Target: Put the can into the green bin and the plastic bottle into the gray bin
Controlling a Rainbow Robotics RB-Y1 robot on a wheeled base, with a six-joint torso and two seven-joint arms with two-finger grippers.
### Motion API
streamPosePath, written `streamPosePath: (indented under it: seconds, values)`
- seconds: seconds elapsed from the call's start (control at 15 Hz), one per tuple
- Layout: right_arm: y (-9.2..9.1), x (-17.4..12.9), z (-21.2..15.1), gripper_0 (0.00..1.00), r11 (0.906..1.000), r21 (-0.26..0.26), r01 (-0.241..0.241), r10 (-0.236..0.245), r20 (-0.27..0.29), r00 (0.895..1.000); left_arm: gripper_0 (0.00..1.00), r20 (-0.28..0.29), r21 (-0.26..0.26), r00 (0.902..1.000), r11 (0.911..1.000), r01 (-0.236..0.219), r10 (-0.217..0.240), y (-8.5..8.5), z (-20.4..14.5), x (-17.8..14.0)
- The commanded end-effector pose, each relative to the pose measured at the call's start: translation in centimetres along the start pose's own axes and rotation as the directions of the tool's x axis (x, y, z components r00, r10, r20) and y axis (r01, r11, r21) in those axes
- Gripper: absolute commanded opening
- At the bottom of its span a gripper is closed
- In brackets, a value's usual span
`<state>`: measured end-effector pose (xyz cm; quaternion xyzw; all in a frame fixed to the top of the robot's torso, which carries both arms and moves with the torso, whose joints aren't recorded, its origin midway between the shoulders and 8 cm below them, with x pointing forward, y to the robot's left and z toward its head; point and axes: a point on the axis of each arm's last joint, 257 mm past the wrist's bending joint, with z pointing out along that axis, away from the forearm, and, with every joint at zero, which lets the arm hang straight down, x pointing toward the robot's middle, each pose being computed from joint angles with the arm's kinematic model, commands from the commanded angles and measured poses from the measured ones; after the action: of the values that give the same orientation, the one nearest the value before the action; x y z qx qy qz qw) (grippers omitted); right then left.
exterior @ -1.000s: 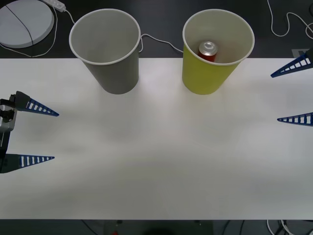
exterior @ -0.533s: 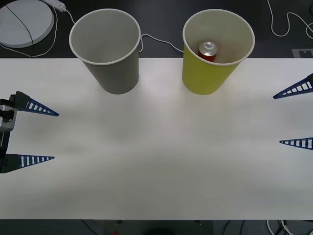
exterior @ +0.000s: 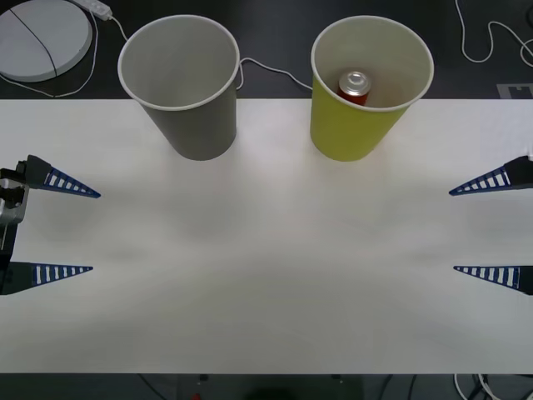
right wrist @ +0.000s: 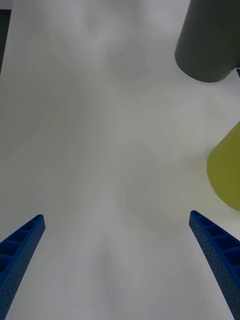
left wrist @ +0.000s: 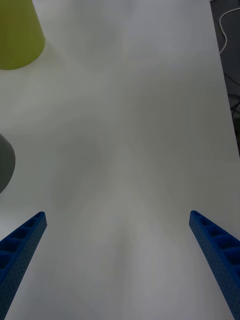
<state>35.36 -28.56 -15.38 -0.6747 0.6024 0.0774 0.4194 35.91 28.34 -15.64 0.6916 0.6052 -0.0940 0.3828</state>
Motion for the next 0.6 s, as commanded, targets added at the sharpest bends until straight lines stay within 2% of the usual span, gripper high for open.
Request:
streamPosePath:
  seconds: [0.07, 0.6]
  values:
    - [0.53, 0.04, 0.79, 1.00, 1.0000, 0.004, 0.002, -0.002, 0.017, 1.000, 1.00, 0.000, 0.000, 1.0000, 1.0000, 0.000, 0.000, 0.00, 0.00, 0.00]
    - [0.86, -0.04, 1.12, 1.00, 0.9997, -0.006, 0.023, -0.023, 0.021, 1.000, 1.00, 0.000, 0.000, 1.0000, 1.0000, 0.000, 0.000, 0.00, 0.00, 0.00]
